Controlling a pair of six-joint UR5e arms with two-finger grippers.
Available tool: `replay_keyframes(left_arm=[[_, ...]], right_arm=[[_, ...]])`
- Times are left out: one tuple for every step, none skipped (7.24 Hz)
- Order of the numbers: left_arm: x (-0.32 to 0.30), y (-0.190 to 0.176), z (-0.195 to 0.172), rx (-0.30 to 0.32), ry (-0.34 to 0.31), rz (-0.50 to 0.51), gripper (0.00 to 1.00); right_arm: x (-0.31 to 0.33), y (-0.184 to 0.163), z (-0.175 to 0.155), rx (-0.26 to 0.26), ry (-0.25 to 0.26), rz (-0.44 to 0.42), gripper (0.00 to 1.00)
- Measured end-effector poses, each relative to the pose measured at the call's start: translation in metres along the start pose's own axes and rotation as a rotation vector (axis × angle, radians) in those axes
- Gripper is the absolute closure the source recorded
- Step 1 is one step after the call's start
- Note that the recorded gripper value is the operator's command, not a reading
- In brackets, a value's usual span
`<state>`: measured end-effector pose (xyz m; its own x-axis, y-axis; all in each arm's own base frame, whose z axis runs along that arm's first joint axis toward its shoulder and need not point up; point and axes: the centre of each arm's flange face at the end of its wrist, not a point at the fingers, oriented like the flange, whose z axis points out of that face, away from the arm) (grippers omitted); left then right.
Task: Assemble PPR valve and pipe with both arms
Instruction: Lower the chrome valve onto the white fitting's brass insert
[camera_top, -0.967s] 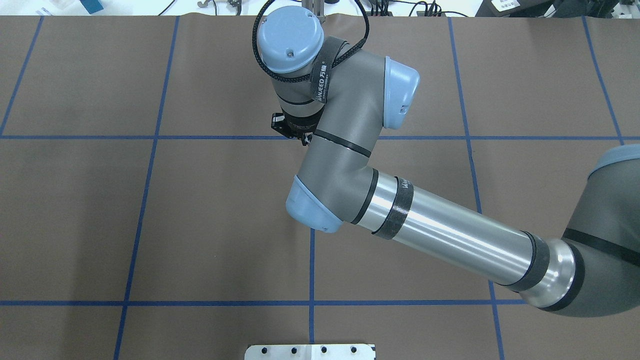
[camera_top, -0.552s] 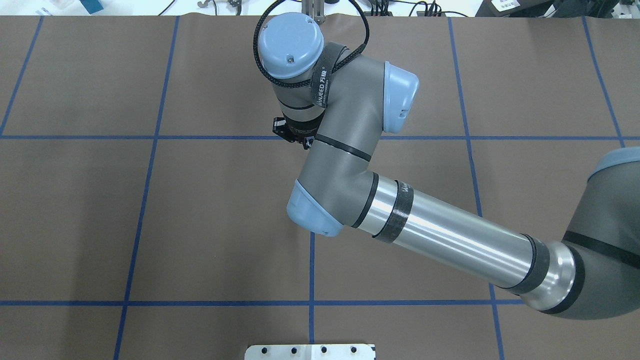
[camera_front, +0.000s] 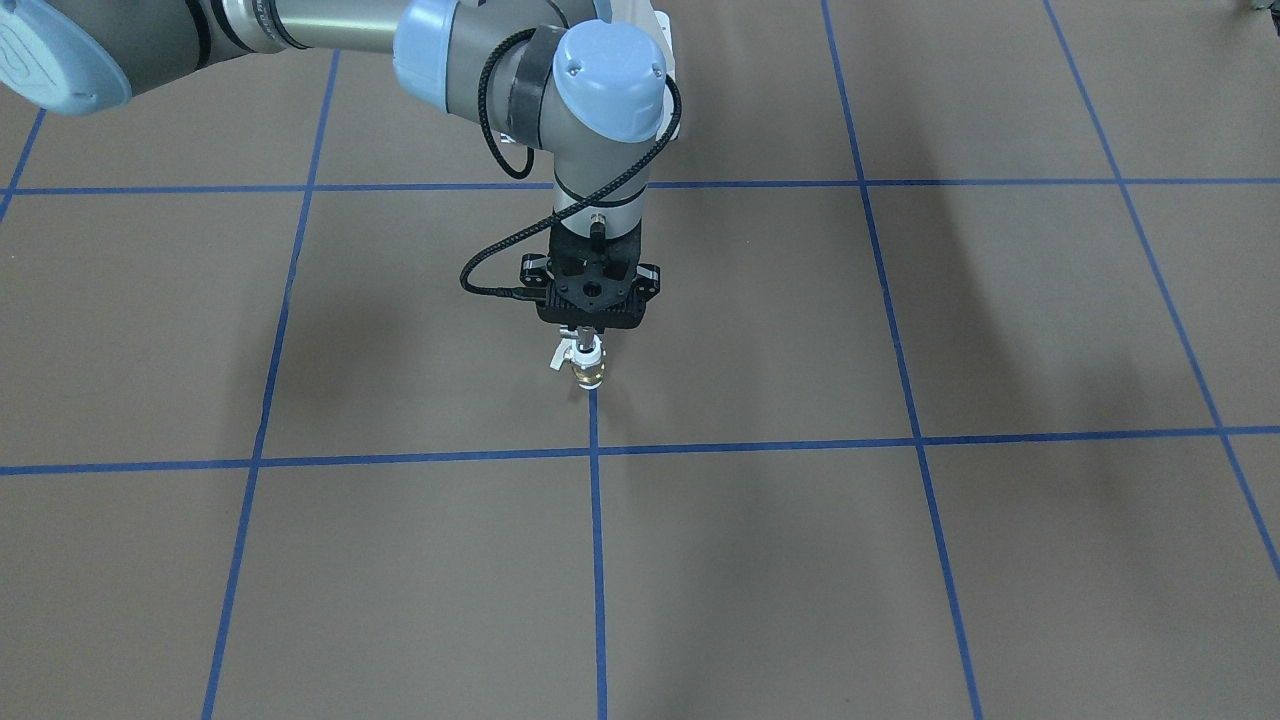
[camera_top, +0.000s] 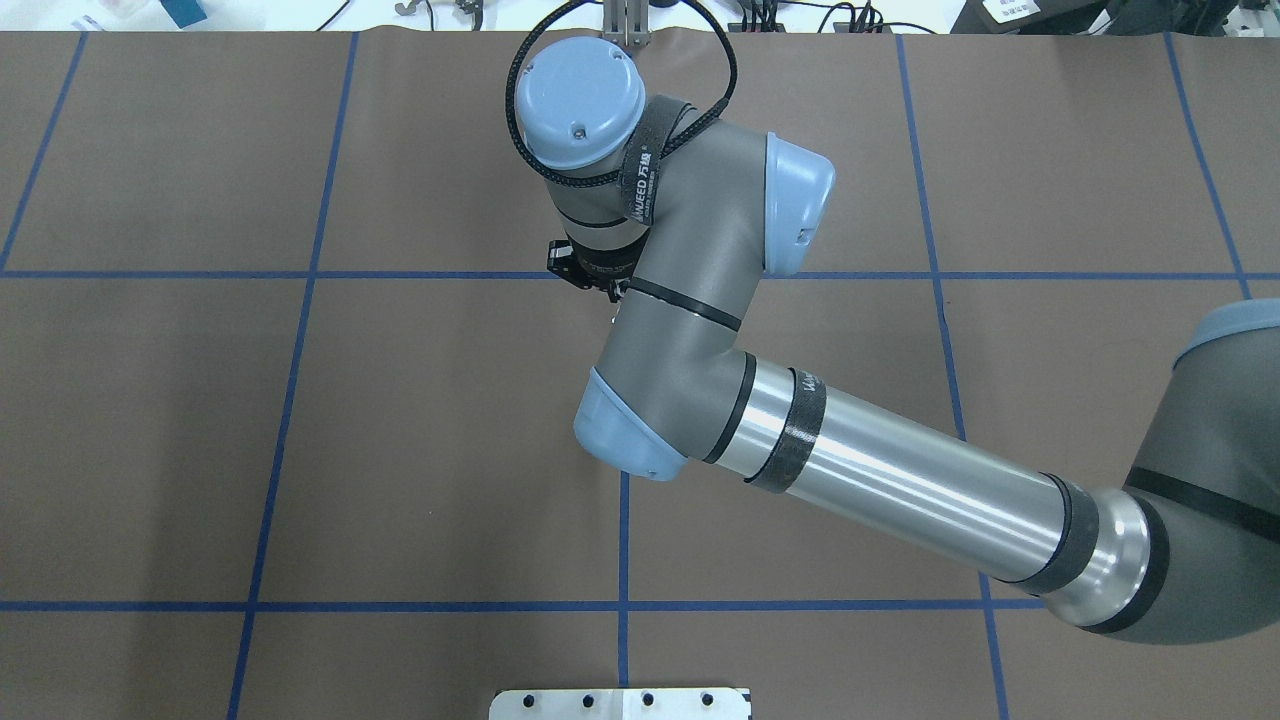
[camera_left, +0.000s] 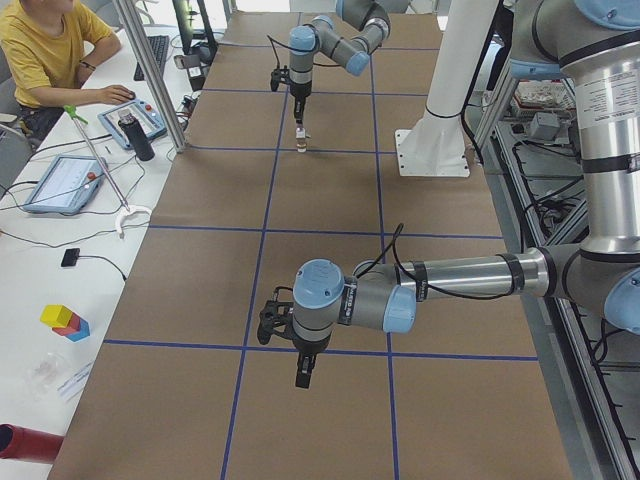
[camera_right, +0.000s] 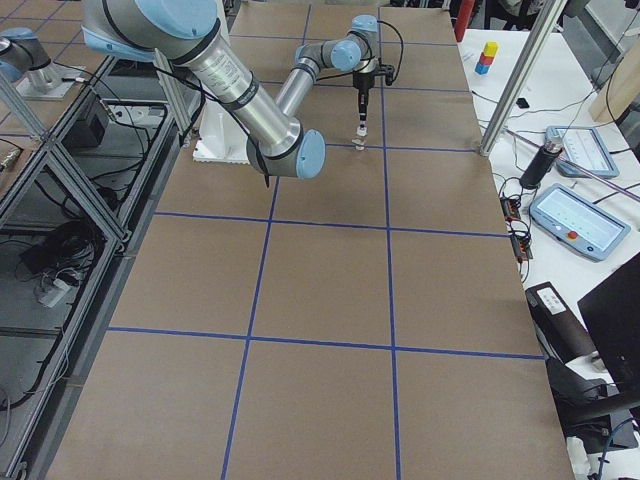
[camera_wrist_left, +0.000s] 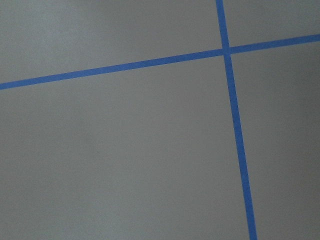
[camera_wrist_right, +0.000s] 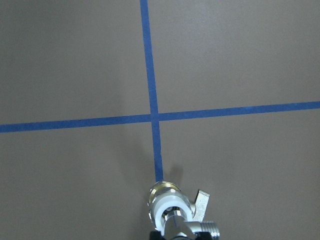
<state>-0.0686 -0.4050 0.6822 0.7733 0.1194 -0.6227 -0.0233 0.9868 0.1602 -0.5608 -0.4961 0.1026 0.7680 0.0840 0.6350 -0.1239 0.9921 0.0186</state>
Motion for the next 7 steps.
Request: replay_keyframes(left_arm=[[0.0, -0.0003, 0.0, 0.0, 0.0, 0.0, 0.0], [0.0001, -0.0005, 0.0003, -0.001, 0.0, 0.0, 0.0], [0.0, -0.0005, 0.0005, -0.001, 0.0, 0.0, 0.0], [-0.0003, -0.0004, 0.0006, -0.002, 0.0, -0.001, 0.0], [-0.0006, 0.0001, 0.0009, -0.003, 0.0, -0.002, 0.0], [-0.0008, 0.0004, 0.0011, -0.003, 0.0, -0.002, 0.0], [-0.0009, 0.0005, 0.0012, -0.003, 0.0, -0.002, 0.0]], right_arm=[[-0.0009, 0.0017, 0.0011, -0.001, 0.001, -0.002, 1.0], [-0.0019, 0.0035, 0.0021, 0.0, 0.002, -0.005, 1.0], [-0.0029, 0.0052, 0.003, 0.002, 0.003, -0.008, 1.0], [-0.0035, 0.0066, 0.0039, 0.004, 0.004, -0.01, 1.0], [-0.004, 0.0082, 0.0053, 0.003, 0.005, -0.012, 1.0], [-0.0041, 0.0095, 0.0068, 0.003, 0.006, -0.014, 1.0], [-0.0033, 0.0098, 0.0084, 0.002, 0.008, -0.016, 1.0]])
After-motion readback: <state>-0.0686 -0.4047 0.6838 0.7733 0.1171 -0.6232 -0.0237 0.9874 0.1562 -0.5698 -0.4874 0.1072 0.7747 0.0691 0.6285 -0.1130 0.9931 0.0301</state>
